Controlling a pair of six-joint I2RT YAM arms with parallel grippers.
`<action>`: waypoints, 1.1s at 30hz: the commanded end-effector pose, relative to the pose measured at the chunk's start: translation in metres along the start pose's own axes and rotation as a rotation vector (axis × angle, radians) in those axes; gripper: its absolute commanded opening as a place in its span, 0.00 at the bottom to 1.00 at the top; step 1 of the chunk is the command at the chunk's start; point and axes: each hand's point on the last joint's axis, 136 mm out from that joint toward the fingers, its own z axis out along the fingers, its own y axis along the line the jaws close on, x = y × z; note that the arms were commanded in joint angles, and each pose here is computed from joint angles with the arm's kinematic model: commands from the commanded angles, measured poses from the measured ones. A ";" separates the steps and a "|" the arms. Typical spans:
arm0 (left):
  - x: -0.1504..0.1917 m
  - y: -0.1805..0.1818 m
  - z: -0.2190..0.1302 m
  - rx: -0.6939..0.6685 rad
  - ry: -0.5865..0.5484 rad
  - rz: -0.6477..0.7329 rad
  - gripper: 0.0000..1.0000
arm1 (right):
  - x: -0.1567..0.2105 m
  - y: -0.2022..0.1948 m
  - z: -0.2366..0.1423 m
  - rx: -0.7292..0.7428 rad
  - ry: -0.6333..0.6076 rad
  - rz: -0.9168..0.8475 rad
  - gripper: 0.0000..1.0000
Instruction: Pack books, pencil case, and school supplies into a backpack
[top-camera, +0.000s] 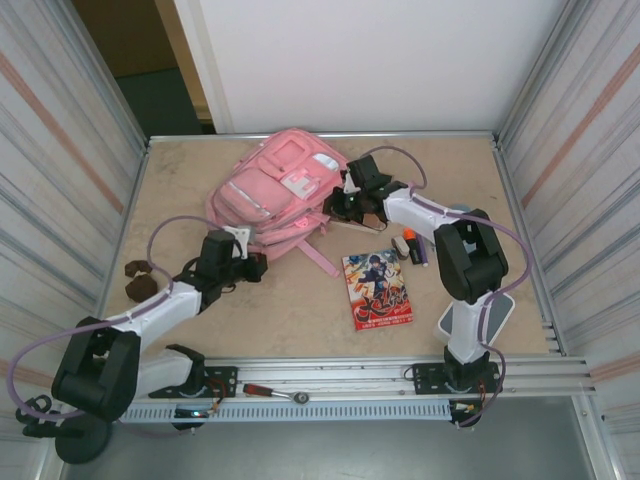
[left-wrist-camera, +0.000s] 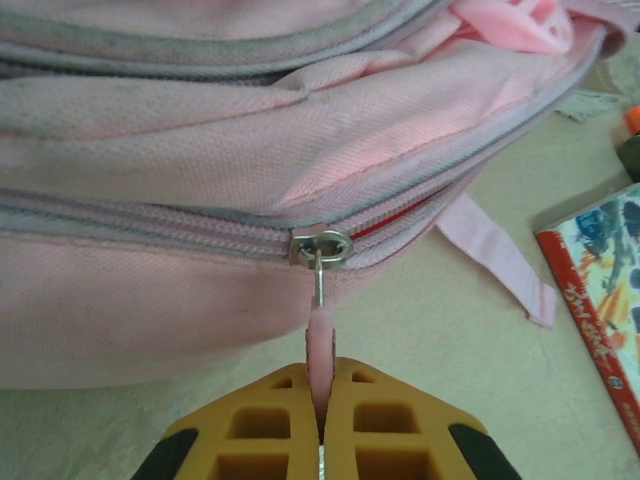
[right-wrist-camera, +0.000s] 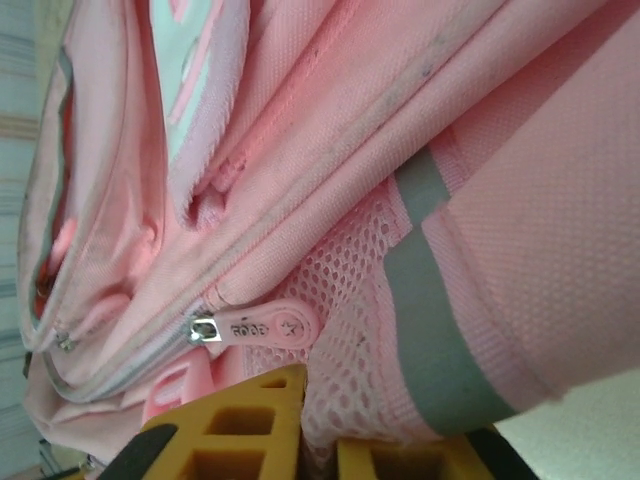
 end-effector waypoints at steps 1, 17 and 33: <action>-0.008 -0.020 0.000 0.080 0.024 -0.013 0.00 | -0.026 -0.019 -0.009 0.019 -0.015 -0.009 0.22; -0.003 -0.042 0.013 0.141 0.038 0.041 0.00 | 0.068 0.036 0.014 -0.158 -0.033 0.181 0.77; 0.004 0.008 -0.010 -0.182 0.037 0.074 0.00 | 0.033 0.001 -0.003 0.013 -0.062 0.008 0.02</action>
